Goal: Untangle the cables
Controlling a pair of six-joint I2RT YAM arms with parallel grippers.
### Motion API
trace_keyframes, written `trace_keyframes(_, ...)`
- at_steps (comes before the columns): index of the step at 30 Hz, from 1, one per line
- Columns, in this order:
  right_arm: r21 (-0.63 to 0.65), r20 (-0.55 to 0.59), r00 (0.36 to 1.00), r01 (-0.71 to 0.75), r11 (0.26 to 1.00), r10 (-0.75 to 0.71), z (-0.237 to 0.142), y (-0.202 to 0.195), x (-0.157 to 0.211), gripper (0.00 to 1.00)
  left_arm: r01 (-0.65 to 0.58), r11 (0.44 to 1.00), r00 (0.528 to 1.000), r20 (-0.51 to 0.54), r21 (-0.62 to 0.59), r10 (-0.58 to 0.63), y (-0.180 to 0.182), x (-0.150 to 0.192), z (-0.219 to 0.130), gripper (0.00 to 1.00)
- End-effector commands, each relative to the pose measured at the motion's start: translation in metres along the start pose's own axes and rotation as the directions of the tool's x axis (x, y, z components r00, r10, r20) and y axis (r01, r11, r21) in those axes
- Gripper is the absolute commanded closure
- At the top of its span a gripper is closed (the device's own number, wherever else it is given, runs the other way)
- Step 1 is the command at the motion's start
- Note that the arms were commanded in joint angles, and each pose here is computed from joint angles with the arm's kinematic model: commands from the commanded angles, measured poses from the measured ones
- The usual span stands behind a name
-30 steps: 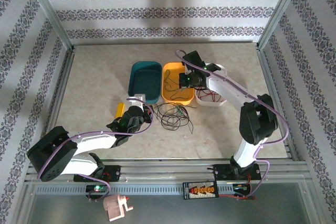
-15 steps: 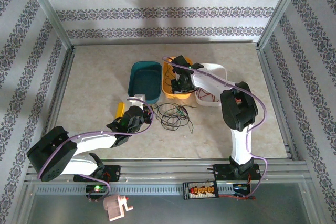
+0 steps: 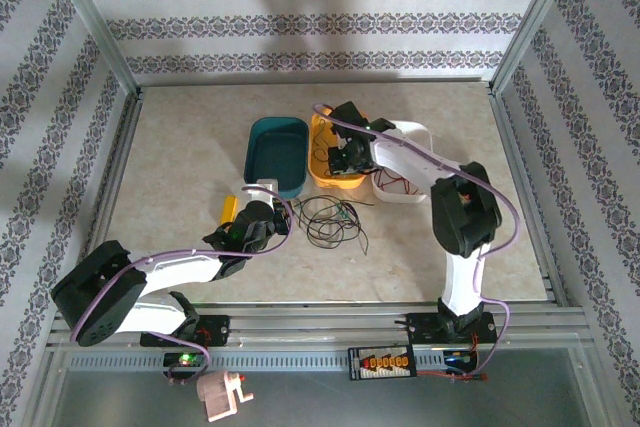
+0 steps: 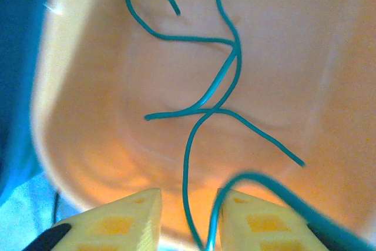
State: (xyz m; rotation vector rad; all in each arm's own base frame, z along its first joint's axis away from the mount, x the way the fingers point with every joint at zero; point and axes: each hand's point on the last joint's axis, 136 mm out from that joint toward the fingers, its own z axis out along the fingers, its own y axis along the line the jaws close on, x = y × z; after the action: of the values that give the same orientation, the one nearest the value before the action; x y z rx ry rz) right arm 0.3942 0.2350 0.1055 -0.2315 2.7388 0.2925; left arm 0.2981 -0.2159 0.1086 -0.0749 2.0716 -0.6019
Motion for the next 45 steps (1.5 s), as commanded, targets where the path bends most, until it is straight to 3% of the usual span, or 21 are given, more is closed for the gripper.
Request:
trace_keyframes(1,0.001,0.134,0.991,-0.022,1.0,0.021,-0.045,-0.004,-0.021,0.67,-0.007,1.0,1.0,0.007,0.004,0.007,-0.004,-0.009,0.002,1.0)
trace_keyframes(11,-0.02,0.199,0.98,-0.009,1.0,0.013,-0.089,-0.012,0.004,0.62,-0.002,1.0,1.0,0.007,0.005,0.002,-0.005,-0.009,0.004,1.0)
trace_keyframes(20,-0.129,-0.033,0.995,0.092,0.987,-0.097,-0.056,0.009,0.107,0.66,0.003,1.0,1.0,-0.006,-0.009,-0.003,-0.002,-0.003,0.009,1.0)
trace_keyframes(29,-0.079,-0.109,0.991,0.066,0.995,-0.074,-0.015,-0.005,0.125,0.65,0.011,1.0,1.0,-0.013,-0.026,-0.011,0.003,0.001,0.01,1.0)
trace_keyframes(32,-0.07,-0.143,0.988,0.055,0.996,-0.064,-0.001,-0.007,0.129,0.74,0.018,0.999,1.0,-0.012,-0.04,-0.019,0.006,0.001,0.009,1.0)
trace_keyframes(36,-0.007,-0.125,0.991,0.044,0.999,-0.044,-0.004,-0.022,0.132,0.97,0.027,0.994,1.0,0.003,-0.105,-0.027,0.02,0.0,0.003,1.0)
trace_keyframes(45,0.107,-0.037,0.984,-0.17,0.98,0.175,-0.05,-0.093,0.173,1.0,0.01,0.961,0.999,0.048,-0.275,0.003,0.053,-0.009,-0.015,1.0)
